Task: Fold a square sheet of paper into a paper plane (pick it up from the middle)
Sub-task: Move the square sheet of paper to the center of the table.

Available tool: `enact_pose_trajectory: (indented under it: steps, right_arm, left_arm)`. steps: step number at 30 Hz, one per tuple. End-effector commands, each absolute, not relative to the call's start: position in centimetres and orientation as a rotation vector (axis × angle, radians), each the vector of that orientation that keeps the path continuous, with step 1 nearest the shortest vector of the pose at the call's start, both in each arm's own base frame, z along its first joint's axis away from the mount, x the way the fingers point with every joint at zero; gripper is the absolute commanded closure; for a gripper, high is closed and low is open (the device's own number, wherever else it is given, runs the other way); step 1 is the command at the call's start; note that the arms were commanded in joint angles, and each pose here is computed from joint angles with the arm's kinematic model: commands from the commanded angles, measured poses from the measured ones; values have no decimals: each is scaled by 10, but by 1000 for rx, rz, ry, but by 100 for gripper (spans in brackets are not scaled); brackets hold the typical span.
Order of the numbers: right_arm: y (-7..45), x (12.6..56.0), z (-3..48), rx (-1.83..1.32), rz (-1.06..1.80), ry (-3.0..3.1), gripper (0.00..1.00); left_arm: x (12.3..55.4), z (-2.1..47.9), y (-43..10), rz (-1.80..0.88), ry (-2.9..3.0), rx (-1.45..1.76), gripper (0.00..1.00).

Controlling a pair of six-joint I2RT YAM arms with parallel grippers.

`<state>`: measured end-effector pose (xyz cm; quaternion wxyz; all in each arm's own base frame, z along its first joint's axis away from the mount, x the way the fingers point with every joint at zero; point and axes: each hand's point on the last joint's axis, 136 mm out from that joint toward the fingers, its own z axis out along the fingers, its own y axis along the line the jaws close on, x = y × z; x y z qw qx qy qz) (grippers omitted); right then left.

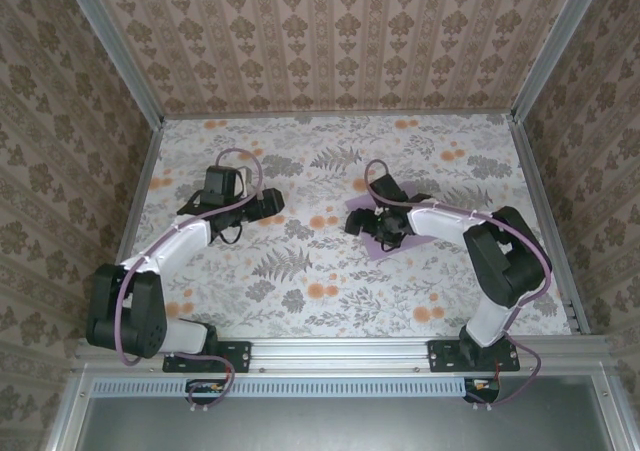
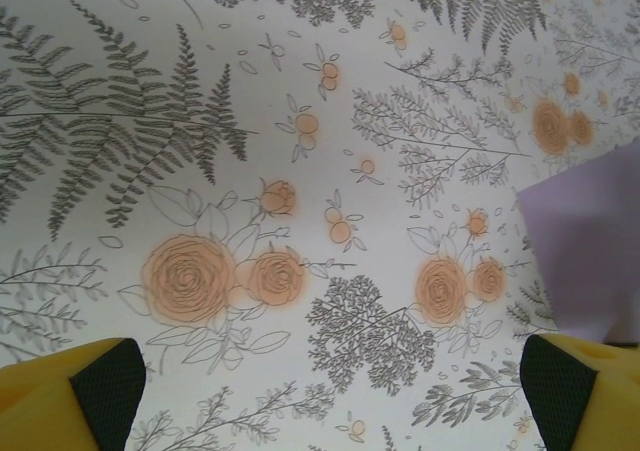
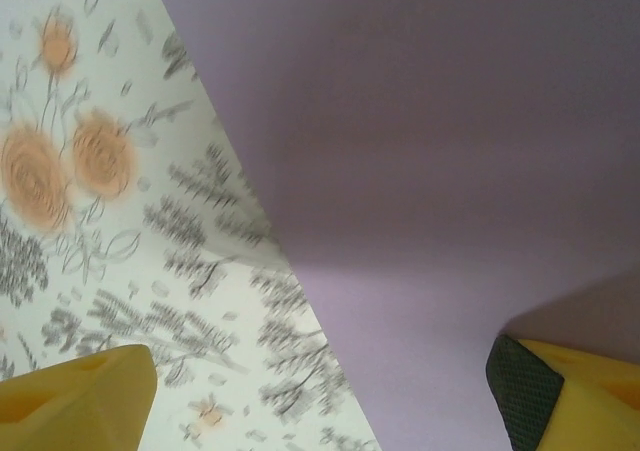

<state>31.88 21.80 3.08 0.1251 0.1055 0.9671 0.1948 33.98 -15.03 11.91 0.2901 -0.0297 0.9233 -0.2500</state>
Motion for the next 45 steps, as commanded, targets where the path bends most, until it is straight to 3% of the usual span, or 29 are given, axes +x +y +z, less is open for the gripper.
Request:
enact_pose_trajectory:
  steps: [1, 6, 10, 14, 20, 28, 39, 45]
  right_arm:
    - [222, 278, 5, 389, 477, 2948, 10]
    - [260, 249, 13, 359, 540, 2962, 10]
    - [271, 256, 48, 245, 547, 2915, 10]
    - [253, 276, 86, -49, 352, 2857, 9]
    - [210, 289, 80, -295, -136, 2943, 0]
    - [192, 318, 72, -247, -391, 2931, 0]
    - [191, 327, 47, -120, -393, 2966, 0]
    - [166, 332, 34, -9, -528, 2962, 1]
  left_arm:
    - [345, 124, -157, -699, 2438, -105, 0]
    - [344, 118, -152, -671, 2446, -152, 0]
    - [341, 115, -150, -676, 2452, -194, 0]
    - [336, 112, -152, -716, 2462, -233, 0]
    - [329, 109, -157, -765, 2488, -260, 0]
    - [329, 105, -156, -741, 2529, -275, 0]
    - [328, 98, -164, -738, 2573, -285, 0]
    - [327, 101, -171, -735, 2582, -266, 0]
